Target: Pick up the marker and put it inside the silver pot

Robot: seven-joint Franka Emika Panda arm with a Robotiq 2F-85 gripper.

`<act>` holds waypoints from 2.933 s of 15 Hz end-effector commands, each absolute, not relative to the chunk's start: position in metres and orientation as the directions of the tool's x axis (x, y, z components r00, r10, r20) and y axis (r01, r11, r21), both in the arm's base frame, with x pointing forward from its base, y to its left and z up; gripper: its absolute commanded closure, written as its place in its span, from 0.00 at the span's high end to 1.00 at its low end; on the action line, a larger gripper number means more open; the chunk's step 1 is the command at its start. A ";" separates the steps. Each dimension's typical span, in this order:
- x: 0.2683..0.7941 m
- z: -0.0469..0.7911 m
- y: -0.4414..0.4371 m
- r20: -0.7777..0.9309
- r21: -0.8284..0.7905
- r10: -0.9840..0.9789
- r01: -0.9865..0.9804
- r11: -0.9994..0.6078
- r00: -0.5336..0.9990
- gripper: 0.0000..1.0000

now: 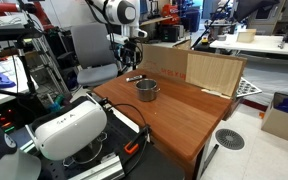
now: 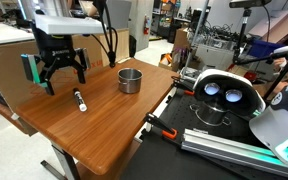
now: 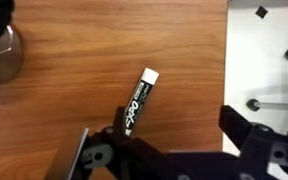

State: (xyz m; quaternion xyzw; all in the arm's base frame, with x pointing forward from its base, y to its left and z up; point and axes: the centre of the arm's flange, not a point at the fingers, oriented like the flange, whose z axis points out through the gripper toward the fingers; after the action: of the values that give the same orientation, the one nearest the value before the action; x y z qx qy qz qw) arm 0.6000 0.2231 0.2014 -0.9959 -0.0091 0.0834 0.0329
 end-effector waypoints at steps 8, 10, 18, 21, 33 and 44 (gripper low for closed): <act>0.633 0.146 0.235 -0.184 0.058 -0.107 -0.098 -0.993 0.977 1.00; 0.636 0.141 0.235 -0.189 0.070 -0.120 -0.108 -0.992 0.975 1.00; 0.640 0.132 0.232 -0.214 0.098 -0.134 -0.115 -0.989 0.968 0.50; 0.642 0.136 0.232 -0.227 0.092 -0.132 -0.114 -0.989 0.965 0.27; 0.640 0.159 0.231 -0.233 0.048 -0.089 -0.080 -0.996 0.969 0.05; 0.614 0.259 0.209 -0.228 -0.084 0.070 0.052 -0.995 0.971 0.05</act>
State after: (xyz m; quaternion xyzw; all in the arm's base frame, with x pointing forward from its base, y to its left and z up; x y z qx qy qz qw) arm 0.6386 0.2269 0.2332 -0.9944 -0.0135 0.1039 0.0123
